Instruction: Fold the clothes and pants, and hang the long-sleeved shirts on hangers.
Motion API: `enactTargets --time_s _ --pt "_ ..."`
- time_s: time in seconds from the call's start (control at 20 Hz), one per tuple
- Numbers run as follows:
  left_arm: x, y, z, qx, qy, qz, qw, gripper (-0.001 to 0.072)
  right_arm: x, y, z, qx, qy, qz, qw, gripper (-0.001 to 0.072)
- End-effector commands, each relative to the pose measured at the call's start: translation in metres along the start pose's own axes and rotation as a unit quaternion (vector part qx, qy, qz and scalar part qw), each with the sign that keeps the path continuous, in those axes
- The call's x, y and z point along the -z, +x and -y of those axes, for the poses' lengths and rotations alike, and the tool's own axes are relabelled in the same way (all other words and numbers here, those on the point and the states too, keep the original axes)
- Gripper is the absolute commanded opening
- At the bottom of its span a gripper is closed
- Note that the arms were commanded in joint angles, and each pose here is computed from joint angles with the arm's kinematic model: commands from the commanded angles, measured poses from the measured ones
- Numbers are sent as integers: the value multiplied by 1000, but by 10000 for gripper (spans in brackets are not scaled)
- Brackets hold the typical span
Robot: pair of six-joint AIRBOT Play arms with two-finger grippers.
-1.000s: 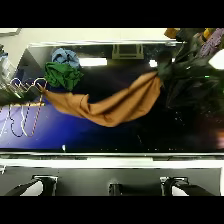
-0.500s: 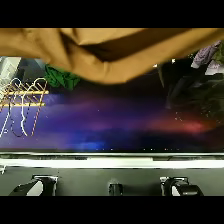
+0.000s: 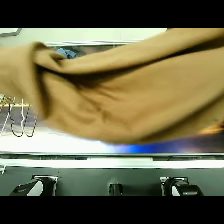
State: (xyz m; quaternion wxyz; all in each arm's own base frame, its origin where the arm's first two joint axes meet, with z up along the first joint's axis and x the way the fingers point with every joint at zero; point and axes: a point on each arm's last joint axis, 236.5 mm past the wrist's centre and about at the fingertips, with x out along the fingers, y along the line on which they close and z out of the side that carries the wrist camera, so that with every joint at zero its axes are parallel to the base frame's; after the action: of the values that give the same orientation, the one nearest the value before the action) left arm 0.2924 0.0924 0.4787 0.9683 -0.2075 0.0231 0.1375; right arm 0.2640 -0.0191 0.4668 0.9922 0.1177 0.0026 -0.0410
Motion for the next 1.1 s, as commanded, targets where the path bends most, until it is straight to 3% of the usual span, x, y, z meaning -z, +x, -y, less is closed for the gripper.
enactTargets --time_s 0.0,0.25,0.45,0.8,1.05 --pt "63 37 -12 4 -19 -98 995 15 89 40 2 18 37 -176 984 30" --pt "224 101 -42 -16 -49 -295 954 15 210 125 4 35 49 -359 931 29" --pt "325 126 -50 -23 -52 -377 924 15 290 173 -6 19 79 -445 892 29" --pt "421 126 -84 -63 -62 -454 887 15 328 225 9 38 75 -432 898 30" --pt "459 129 -101 -85 -67 -489 865 15 364 286 6 52 184 -386 903 30"
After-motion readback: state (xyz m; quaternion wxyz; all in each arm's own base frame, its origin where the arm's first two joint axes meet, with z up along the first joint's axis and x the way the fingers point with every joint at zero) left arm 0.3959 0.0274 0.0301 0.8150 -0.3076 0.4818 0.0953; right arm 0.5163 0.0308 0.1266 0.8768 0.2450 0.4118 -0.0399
